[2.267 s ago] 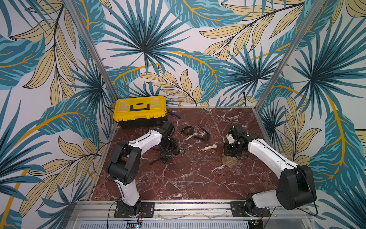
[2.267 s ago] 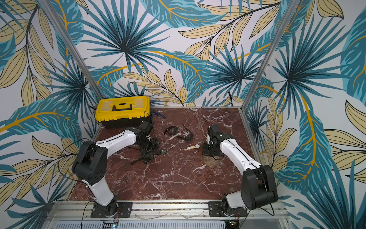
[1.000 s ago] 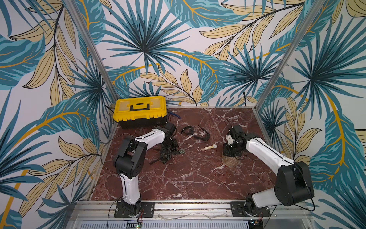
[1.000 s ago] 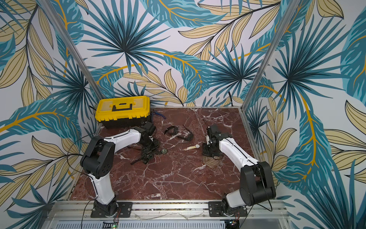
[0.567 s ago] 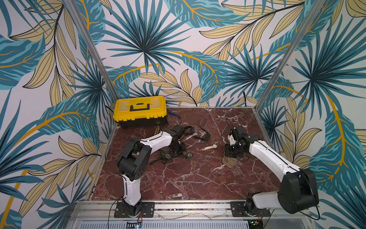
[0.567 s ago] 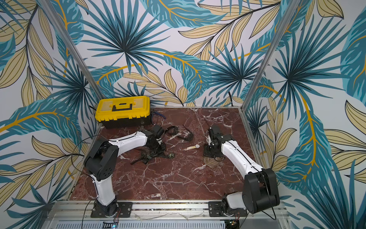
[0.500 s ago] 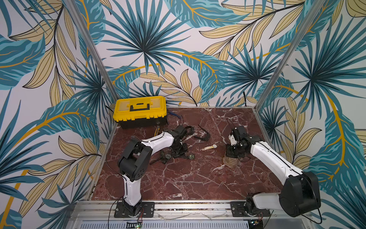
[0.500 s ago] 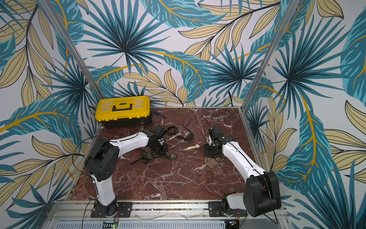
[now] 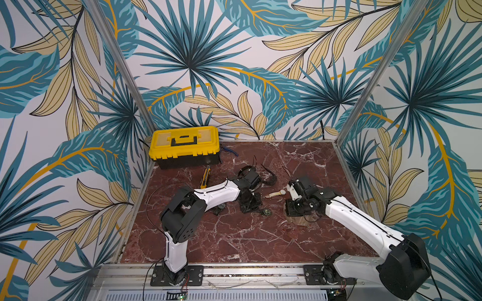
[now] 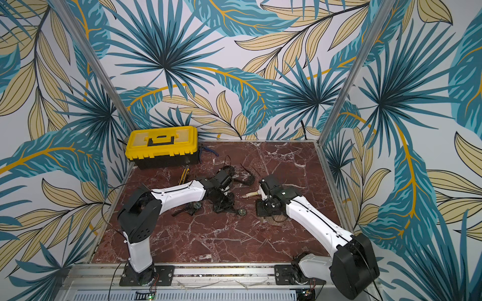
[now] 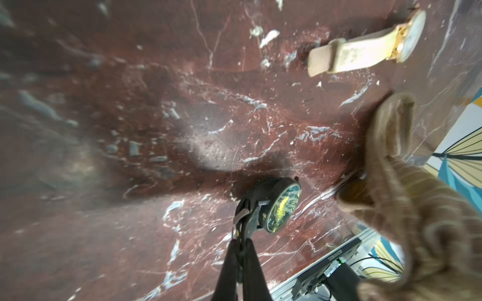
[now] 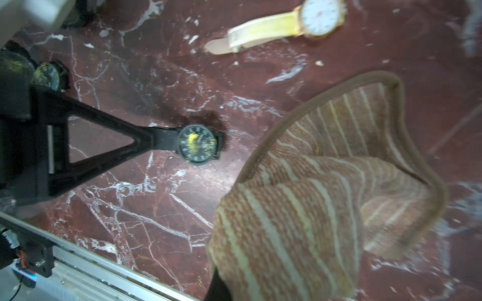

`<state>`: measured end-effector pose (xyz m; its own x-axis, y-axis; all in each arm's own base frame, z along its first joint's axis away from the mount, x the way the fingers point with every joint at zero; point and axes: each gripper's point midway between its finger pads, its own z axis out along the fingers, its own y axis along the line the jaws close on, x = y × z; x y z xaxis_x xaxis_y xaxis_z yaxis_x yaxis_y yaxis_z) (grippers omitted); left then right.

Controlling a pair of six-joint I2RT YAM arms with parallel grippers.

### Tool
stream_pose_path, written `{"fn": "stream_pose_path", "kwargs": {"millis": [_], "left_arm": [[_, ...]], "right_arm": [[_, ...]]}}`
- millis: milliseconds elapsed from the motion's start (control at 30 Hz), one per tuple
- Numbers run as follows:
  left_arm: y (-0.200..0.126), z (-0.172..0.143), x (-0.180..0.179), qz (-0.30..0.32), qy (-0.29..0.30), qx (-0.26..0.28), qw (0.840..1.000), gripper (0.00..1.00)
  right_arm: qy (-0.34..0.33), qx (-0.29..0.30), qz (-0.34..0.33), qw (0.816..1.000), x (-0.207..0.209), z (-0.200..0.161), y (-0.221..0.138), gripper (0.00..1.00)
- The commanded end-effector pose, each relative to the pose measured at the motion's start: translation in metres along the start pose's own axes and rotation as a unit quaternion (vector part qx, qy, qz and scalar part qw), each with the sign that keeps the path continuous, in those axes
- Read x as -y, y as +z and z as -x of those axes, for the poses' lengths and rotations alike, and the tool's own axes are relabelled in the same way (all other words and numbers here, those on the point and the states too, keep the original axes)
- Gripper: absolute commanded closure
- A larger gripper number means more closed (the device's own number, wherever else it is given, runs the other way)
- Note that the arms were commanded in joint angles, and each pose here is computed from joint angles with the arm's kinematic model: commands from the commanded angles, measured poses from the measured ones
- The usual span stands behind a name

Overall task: Wipe the watch dial
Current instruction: Wipe the dirt from the watch dial.

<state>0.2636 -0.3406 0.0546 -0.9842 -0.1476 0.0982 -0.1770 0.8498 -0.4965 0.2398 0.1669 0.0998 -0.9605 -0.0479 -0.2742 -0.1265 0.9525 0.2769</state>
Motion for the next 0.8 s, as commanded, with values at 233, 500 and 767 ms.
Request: {"fn": "stream_pose_path", "kwargs": {"millis": [233,500,767], "left_arm": [[0.006,-0.004,0.009,-0.047,-0.021,0.008,0.999,1.00],[0.003,-0.005,0.014,-0.064,-0.013,0.015,0.998,1.00],[0.004,-0.010,0.012,-0.062,-0.011,0.015,0.998,1.00]], "right_arm": [[-0.012,-0.046,0.079,0.996,-0.041,0.006,0.055,1.00],[0.002,-0.079,0.022,0.997,-0.021,0.000,0.080,1.00],[0.029,-0.074,-0.065,0.995,0.020,-0.002,0.075,1.00]]}}
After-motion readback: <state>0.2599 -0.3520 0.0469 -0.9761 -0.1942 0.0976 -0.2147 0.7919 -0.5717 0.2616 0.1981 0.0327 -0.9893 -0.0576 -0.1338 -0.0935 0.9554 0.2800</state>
